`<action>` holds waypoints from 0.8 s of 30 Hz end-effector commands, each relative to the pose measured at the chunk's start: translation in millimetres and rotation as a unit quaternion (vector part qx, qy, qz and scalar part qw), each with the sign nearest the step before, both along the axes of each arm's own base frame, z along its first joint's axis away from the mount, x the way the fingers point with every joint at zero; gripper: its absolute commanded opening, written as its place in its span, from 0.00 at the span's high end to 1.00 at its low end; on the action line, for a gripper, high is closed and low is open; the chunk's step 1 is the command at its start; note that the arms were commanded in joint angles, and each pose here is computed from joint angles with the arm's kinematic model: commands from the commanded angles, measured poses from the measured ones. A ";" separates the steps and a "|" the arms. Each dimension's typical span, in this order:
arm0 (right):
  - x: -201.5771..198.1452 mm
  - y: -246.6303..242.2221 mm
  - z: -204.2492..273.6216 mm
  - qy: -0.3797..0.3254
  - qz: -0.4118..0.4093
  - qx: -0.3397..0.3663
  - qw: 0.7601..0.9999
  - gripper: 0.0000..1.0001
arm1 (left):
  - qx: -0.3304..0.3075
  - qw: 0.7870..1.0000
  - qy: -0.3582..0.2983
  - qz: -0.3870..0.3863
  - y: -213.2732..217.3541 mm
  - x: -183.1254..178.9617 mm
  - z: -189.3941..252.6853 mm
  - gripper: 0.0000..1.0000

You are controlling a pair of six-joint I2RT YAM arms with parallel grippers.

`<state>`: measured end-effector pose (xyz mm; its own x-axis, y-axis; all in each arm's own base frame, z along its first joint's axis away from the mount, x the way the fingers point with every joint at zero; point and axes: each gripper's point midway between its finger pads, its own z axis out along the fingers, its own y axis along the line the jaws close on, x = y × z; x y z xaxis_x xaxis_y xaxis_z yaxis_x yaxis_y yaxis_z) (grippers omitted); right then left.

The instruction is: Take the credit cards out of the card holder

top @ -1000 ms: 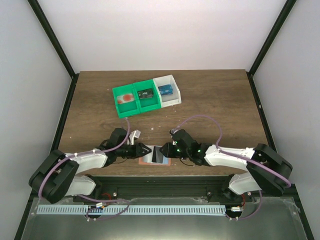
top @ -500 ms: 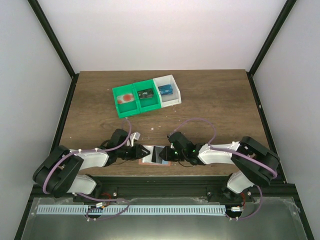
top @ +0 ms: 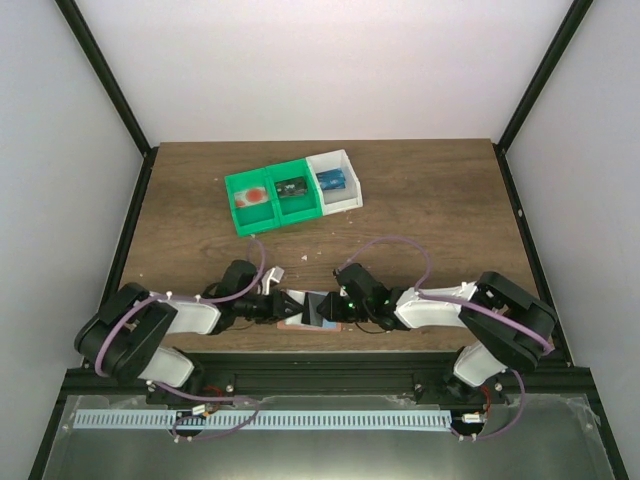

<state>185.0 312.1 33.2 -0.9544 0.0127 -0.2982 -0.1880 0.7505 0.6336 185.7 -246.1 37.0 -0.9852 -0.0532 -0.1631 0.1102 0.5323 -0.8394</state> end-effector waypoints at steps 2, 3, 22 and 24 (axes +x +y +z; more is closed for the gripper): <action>-4.5 -1.4 -9.2 0.006 0.004 -0.008 1.000 0.79 | -0.047 0.999 0.016 -0.019 -13.0 -7.3 6.3 0.74; -4.6 -1.3 -8.9 0.006 0.004 -0.007 1.000 0.79 | -0.049 0.998 0.019 -0.018 -13.8 -7.8 5.9 0.76; -4.1 -2.9 -10.2 0.003 0.003 -0.011 1.000 0.79 | -0.030 0.999 0.010 -0.013 -10.1 -6.7 1.9 1.00; -4.1 -3.5 -10.8 0.003 0.002 -0.013 1.000 0.79 | -0.023 1.000 0.009 -0.011 -8.2 -7.0 0.4 1.00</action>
